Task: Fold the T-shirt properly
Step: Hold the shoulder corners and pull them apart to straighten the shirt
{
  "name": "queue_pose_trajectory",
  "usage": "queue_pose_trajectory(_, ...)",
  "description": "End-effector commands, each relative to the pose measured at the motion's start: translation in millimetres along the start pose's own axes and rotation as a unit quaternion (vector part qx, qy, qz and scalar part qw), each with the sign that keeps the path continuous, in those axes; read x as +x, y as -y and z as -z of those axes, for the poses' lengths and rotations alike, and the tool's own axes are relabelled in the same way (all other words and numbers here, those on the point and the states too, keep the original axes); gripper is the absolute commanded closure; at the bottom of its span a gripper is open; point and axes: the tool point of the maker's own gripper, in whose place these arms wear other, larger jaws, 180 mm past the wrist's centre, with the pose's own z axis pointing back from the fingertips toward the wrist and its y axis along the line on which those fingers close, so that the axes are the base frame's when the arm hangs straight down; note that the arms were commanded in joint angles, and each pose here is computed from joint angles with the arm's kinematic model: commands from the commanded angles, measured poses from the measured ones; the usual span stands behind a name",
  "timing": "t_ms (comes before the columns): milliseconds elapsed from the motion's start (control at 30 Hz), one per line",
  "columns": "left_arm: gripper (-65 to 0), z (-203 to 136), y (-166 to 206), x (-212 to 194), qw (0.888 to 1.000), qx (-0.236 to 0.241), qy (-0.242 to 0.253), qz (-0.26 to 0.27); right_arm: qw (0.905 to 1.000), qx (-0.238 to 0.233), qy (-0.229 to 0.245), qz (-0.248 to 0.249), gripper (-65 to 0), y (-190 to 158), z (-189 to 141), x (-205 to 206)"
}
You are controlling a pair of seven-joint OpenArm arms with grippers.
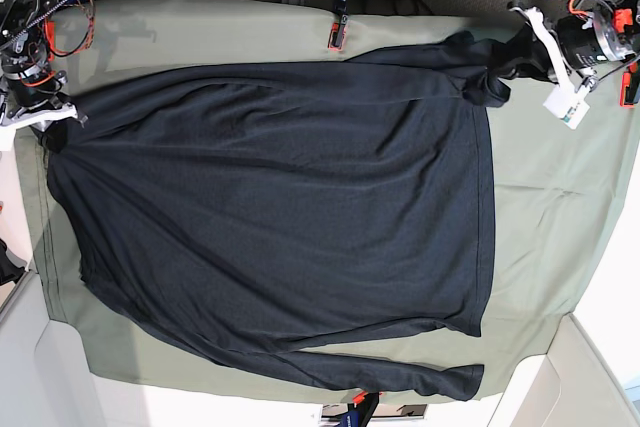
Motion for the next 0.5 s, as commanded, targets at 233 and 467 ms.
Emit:
queue_pose_trajectory(233,0.0,-4,1,9,1.0,-0.003,0.013,0.011,0.9981,0.048,0.038,-0.006,-35.2,-14,-6,26)
queue_pose_trajectory(467,0.0,-4,1,9,1.0,-0.003,0.013,0.011,0.9977,0.032,0.054,-0.024,-35.6,4,-20,44)
